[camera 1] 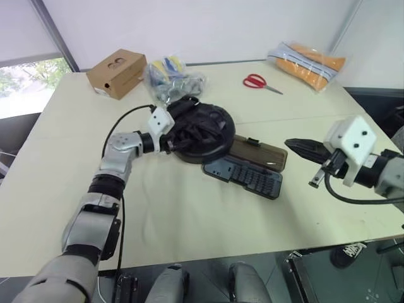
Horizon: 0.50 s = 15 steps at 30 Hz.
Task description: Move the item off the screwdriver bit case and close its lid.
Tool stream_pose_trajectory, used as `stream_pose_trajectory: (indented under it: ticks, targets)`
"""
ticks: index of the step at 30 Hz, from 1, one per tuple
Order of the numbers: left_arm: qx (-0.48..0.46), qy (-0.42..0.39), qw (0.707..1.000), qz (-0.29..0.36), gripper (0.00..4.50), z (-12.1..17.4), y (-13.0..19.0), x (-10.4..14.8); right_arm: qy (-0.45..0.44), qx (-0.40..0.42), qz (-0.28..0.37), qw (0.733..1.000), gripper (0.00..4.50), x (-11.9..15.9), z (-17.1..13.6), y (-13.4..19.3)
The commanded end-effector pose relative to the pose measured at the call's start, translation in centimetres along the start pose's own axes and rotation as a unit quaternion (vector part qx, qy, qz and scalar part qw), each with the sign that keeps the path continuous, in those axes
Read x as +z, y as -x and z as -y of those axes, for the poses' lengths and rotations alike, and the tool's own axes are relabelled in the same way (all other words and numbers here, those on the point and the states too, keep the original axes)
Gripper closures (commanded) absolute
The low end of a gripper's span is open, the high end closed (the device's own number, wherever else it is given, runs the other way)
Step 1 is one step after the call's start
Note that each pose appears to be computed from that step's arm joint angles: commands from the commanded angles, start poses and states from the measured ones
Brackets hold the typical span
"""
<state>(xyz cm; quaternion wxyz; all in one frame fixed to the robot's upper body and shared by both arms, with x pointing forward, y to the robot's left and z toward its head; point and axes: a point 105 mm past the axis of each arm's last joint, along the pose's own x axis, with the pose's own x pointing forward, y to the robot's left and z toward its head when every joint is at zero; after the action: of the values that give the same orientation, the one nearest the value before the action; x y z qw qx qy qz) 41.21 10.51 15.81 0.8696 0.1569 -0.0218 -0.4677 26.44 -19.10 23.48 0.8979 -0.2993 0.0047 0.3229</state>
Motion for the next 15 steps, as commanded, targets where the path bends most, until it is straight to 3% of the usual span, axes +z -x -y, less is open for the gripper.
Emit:
stream_pose_trajectory:
  ticks: [1,2,3,7,11,15]
  targets:
    - [0.03,0.019,0.999,-0.011,3.77,-0.9,0.2,-0.7,0.018,-0.016,0.018,1.0,4.5,1.1,0.3,0.4]
    - [0.036,0.026,0.999,-0.01,4.32,-1.0,0.2,-0.7,0.019,-0.017,0.018,1.0,4.5,1.1,0.3,0.3]
    - [0.04,0.031,0.999,-0.009,4.47,-1.1,0.3,-0.7,0.019,-0.017,0.018,1.0,4.5,1.1,0.3,0.3]
    - [0.056,0.041,0.998,-0.003,4.47,-1.5,0.5,-0.6,0.018,-0.018,0.02,0.999,4.5,1.1,0.3,0.2]
    - [0.076,0.05,0.995,0.042,4.47,-2.2,1.0,1.1,0.017,-0.016,0.02,1.0,4.5,1.1,0.3,0.1]
    - [0.149,0.045,0.981,0.116,4.47,-3.7,3.2,4.6,0.016,-0.008,0.026,1.0,4.5,1.1,0.0,-0.4]
